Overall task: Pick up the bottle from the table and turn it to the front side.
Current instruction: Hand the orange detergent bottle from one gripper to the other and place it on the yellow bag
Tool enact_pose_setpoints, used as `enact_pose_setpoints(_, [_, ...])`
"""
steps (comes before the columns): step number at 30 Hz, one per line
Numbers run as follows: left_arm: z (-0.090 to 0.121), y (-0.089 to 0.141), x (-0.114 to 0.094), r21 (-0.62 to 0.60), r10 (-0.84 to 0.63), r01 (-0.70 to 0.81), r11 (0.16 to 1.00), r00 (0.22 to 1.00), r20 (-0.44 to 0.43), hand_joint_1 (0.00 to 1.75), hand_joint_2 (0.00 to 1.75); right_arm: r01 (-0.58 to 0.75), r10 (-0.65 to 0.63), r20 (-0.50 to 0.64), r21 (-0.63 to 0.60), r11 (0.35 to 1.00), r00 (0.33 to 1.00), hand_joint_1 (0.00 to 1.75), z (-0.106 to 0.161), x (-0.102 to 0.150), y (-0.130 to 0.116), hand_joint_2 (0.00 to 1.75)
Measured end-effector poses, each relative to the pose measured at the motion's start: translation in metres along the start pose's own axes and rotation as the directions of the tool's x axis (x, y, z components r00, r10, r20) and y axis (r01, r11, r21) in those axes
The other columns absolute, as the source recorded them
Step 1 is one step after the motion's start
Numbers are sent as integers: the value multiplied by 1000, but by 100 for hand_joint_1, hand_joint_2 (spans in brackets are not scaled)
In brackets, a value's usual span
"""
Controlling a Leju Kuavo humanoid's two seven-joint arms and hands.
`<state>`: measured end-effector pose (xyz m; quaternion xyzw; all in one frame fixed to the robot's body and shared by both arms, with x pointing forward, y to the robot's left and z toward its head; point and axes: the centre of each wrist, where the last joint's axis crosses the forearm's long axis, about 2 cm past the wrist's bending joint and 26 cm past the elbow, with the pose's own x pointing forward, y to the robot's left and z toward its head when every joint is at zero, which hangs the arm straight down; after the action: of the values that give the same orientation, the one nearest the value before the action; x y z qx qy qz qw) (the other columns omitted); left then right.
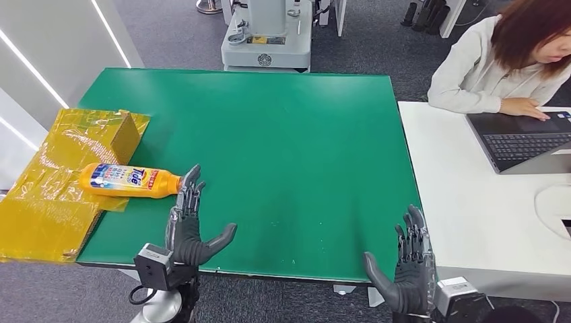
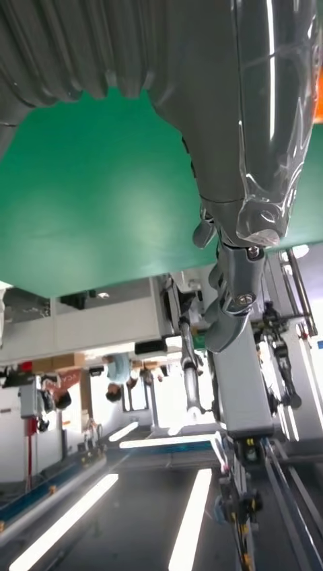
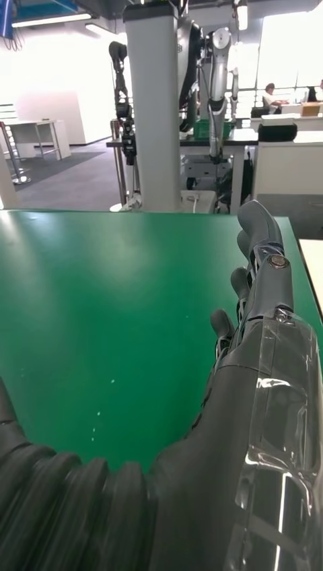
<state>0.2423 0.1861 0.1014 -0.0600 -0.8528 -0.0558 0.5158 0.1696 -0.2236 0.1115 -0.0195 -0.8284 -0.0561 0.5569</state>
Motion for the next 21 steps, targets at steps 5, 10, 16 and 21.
enact_pose_setpoints(5, [1,1,-1,-18,14,-15,1000,1000,-26,0,175,6,-6,-9,3,1000,1000,0,3,1,2,175])
enact_pose_setpoints(10, [4,4,-1,-49,2,-5,999,999,-52,0,175,8,-8,-17,17,1000,1000,0,3,2,3,175])
enact_pose_setpoints(16, [8,7,0,-53,-9,6,999,998,-54,0,175,11,-11,-16,37,999,1000,0,3,2,4,175])
enact_pose_setpoints(21, [16,17,-1,-41,-27,25,999,998,-65,0,175,30,-28,-22,92,995,999,0,1,2,9,175])
